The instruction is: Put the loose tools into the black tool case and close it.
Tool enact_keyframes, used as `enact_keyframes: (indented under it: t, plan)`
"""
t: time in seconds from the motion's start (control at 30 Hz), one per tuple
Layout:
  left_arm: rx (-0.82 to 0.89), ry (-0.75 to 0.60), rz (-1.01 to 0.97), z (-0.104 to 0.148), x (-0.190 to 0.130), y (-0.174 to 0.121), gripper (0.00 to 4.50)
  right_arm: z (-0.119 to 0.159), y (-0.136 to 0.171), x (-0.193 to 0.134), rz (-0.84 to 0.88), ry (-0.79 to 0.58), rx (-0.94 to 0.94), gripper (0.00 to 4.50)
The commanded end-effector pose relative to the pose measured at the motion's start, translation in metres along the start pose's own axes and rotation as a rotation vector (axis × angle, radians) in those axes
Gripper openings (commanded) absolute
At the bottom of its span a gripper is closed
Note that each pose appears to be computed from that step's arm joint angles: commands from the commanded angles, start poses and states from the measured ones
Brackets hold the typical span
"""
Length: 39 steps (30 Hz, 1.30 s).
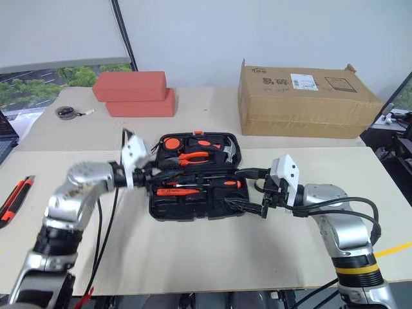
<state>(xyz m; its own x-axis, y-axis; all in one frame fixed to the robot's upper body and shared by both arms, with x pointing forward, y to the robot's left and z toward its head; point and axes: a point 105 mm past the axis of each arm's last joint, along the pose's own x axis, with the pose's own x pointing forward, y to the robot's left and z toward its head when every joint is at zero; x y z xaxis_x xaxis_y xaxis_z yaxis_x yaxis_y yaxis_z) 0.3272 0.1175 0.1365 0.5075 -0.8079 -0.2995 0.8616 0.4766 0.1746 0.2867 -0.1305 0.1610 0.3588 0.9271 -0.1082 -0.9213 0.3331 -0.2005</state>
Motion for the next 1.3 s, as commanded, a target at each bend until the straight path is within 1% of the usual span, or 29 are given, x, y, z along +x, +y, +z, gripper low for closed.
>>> enact_keyframes:
  t: [0.03, 0.13, 0.2, 0.3, 0.6, 0.73, 0.77, 0.83, 0.9, 0.97, 1.03, 1.13, 1.17, 1.2, 1.23, 1.3]
  plan:
    - [0.034, 0.027, 0.039, -0.002, 0.005, -0.002, 0.01, 0.011, 0.0, 0.002, 0.011, -0.034, -0.052, 4.5]
    - [0.008, 0.127, 0.07, -0.033, 0.011, 0.003, 0.01, 0.012, -0.001, 0.003, 0.015, -0.035, -0.056, 4.5]
    - [0.013, 0.17, 0.03, -0.046, 0.014, -0.004, 0.01, 0.012, -0.001, 0.003, 0.015, -0.033, -0.059, 4.5]
    - [0.022, 0.176, -0.03, -0.052, 0.017, -0.017, 0.01, 0.013, -0.001, 0.001, 0.009, -0.032, -0.062, 4.5]
    - [0.184, 0.287, -0.048, -0.079, 0.016, -0.019, 0.01, 0.011, 0.0, 0.0, 0.004, -0.026, -0.061, 4.5]
    - [0.153, 0.28, -0.035, -0.084, 0.014, -0.018, 0.01, 0.012, 0.0, 0.0, 0.005, -0.027, -0.062, 4.5]
    - [0.146, 0.273, -0.028, -0.084, 0.014, -0.017, 0.01, 0.012, 0.0, 0.001, 0.006, -0.027, -0.062, 4.5]
    - [0.096, 0.196, 0.046, -0.07, 0.011, -0.006, 0.01, 0.012, 0.0, 0.001, 0.011, -0.03, -0.061, 4.5]
    - [0.035, 0.044, 0.129, -0.042, 0.004, 0.007, 0.01, 0.014, 0.002, 0.003, 0.021, -0.044, -0.054, 4.5]
    - [-0.017, -0.123, 0.241, -0.011, -0.011, 0.025, 0.01, 0.018, 0.003, 0.006, 0.034, -0.066, -0.048, 4.5]
    - [-0.061, -0.225, 0.348, 0.008, -0.033, 0.043, 0.01, 0.022, 0.004, 0.01, 0.049, -0.09, -0.049, 4.5]
    - [-0.099, -0.287, 0.469, 0.018, -0.064, 0.061, 0.78, 0.028, 0.004, 0.016, 0.075, -0.124, -0.049, 4.5]
    - [-0.089, -0.258, 0.558, 0.012, -0.084, 0.072, 0.99, 0.032, 0.004, 0.02, 0.096, -0.145, -0.051, 4.5]
    - [-0.093, -0.217, 0.671, 0.001, -0.11, 0.086, 1.53, 0.036, 0.005, 0.025, 0.119, -0.165, -0.056, 4.5]
    - [-0.09, -0.177, 0.756, -0.008, -0.131, 0.094, 1.83, 0.041, 0.005, 0.03, 0.141, -0.185, -0.058, 4.5]
    - [-0.098, -0.126, 0.855, -0.02, -0.158, 0.1, 2.51, 0.046, 0.006, 0.035, 0.171, -0.208, -0.061, 4.5]
